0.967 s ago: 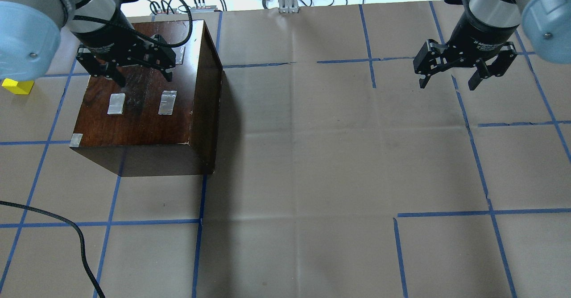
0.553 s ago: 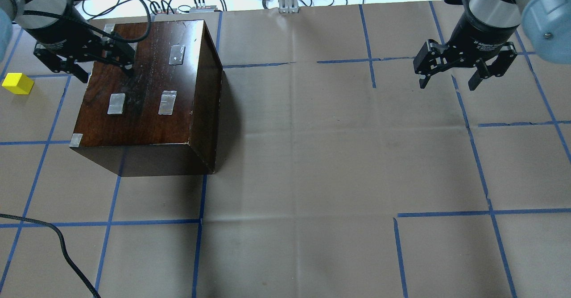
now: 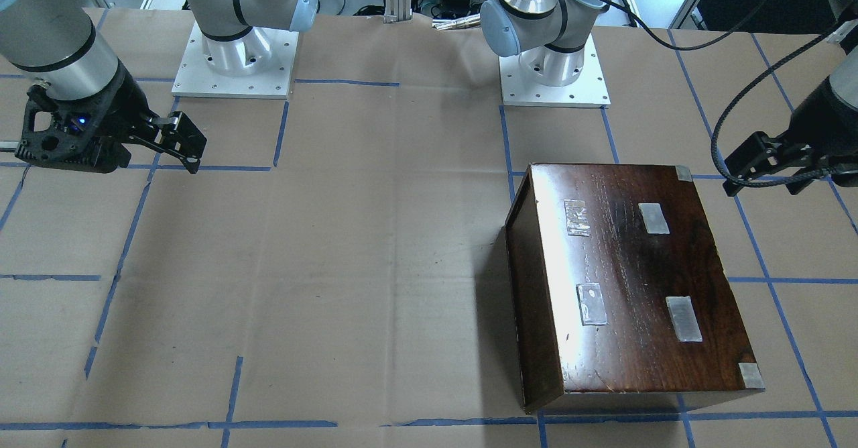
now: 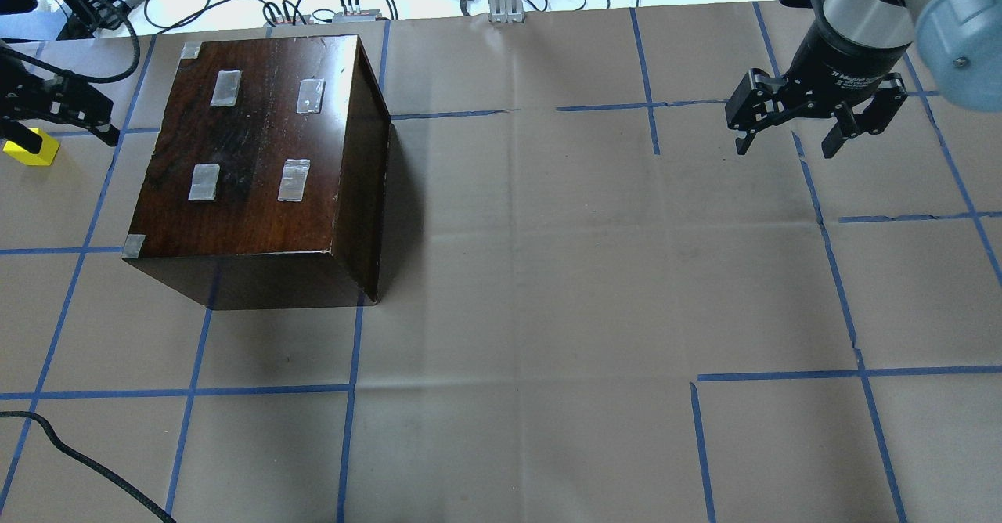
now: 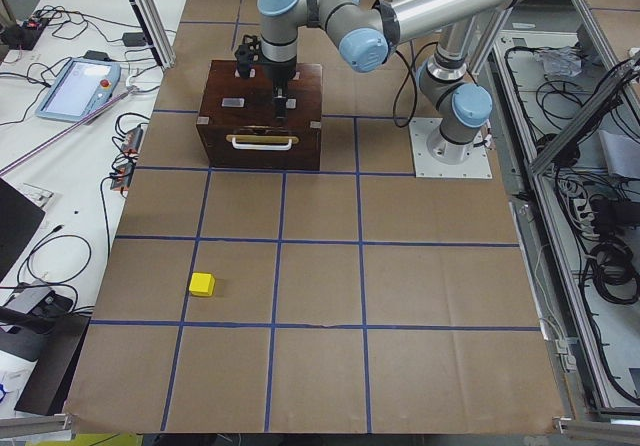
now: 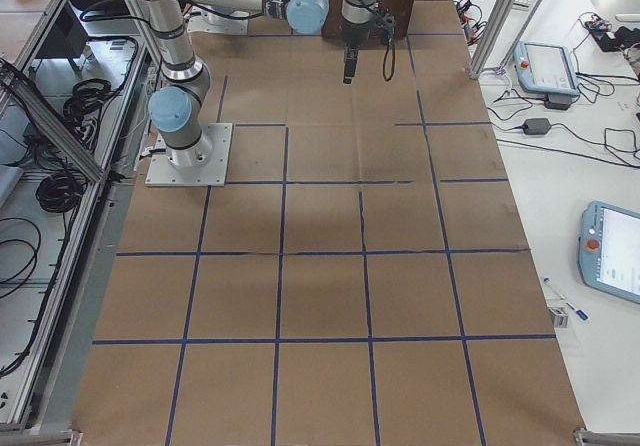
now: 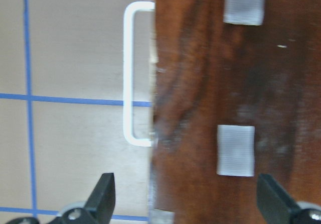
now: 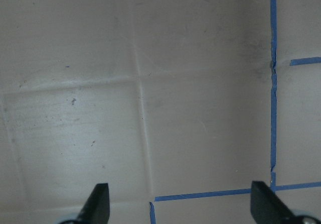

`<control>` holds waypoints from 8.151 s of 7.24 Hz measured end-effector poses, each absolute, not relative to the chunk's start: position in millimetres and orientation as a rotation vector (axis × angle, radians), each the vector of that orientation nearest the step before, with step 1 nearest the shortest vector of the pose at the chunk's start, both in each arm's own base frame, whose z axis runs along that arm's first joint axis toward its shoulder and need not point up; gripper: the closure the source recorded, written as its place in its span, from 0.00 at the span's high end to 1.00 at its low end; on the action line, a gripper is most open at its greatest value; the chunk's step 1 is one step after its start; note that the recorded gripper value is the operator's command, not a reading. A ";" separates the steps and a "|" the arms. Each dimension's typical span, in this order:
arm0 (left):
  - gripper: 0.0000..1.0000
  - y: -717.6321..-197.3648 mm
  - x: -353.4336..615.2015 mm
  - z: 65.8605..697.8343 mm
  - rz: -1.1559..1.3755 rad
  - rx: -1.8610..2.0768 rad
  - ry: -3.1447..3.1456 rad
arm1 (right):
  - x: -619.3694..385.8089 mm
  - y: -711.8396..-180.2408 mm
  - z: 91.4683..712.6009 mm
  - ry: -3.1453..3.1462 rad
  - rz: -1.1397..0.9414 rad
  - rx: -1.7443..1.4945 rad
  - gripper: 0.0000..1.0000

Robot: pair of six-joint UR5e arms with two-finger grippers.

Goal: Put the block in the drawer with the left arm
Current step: 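Lower the left gripper beside the white drawer handle, then hook the white drawer handle with the left gripper, then pull the drawer open away from the cabinet with the left gripper, then move the left gripper over the yellow cube and lower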

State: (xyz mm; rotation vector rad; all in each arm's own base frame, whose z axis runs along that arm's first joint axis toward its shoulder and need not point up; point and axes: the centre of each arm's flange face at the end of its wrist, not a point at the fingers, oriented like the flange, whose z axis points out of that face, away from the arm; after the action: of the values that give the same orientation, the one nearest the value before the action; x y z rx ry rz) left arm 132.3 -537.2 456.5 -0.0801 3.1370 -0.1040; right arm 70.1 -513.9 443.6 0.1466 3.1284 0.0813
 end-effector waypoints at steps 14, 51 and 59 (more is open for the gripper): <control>0.99 -577.3 220.0 348.0 -0.023 0.050 3.477 | 70.1 -513.9 443.6 3.128 0.082 0.147 1.00; 0.99 -600.1 360.1 297.4 -0.093 0.029 3.366 | 70.1 -513.7 443.2 3.128 0.083 0.147 1.00; 0.99 -650.0 418.9 348.9 -0.218 0.041 3.213 | 70.1 -513.8 443.2 3.128 0.082 0.147 1.00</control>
State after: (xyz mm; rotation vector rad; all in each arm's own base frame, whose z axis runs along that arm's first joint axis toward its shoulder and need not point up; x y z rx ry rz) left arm 418.9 -650.0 348.9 0.0412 3.2133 -0.2183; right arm 70.1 -513.8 443.2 0.1467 3.1283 0.0823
